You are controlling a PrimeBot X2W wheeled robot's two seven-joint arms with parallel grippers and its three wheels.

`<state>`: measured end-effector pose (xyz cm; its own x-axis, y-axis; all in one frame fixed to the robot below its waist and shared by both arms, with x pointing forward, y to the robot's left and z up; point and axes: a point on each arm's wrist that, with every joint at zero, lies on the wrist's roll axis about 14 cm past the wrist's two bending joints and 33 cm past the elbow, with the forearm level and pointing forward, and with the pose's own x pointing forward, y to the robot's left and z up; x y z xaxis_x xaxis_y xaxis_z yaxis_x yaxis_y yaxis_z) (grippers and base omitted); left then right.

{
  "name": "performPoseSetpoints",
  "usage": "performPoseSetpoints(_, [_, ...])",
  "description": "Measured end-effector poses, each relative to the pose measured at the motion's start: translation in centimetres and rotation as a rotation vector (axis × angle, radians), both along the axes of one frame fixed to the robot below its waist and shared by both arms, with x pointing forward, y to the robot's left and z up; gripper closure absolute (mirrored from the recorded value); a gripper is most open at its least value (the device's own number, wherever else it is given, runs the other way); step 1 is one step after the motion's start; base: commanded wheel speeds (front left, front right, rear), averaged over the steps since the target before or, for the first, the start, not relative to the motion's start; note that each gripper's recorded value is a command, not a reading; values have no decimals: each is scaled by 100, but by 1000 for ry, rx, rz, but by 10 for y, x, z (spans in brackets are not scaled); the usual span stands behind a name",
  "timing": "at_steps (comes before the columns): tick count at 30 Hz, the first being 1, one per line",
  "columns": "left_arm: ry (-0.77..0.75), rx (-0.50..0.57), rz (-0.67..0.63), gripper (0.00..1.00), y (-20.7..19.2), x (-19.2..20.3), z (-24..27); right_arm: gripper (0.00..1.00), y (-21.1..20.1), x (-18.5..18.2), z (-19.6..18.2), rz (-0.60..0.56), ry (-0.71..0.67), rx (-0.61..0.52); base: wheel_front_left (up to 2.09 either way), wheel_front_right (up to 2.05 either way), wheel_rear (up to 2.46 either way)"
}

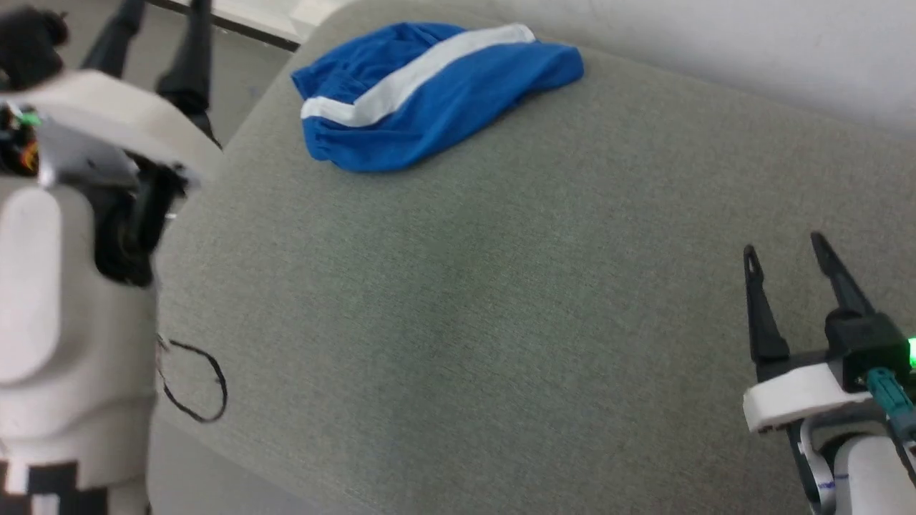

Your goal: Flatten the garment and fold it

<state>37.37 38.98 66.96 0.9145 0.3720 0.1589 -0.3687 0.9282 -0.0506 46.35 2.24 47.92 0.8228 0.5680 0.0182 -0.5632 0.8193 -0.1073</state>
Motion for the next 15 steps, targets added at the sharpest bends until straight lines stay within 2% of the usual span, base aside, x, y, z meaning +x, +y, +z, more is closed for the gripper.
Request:
performPoseSetpoints(6, [237,-56,-6,0,24,52,-38,0,-4,17,-2,-25,-12,-5,0,0,0])
performPoseSetpoints(15, [563,-170,-84,0,12,113,-120,0,-40,31,-28,-118,34,-47,0,0,0])
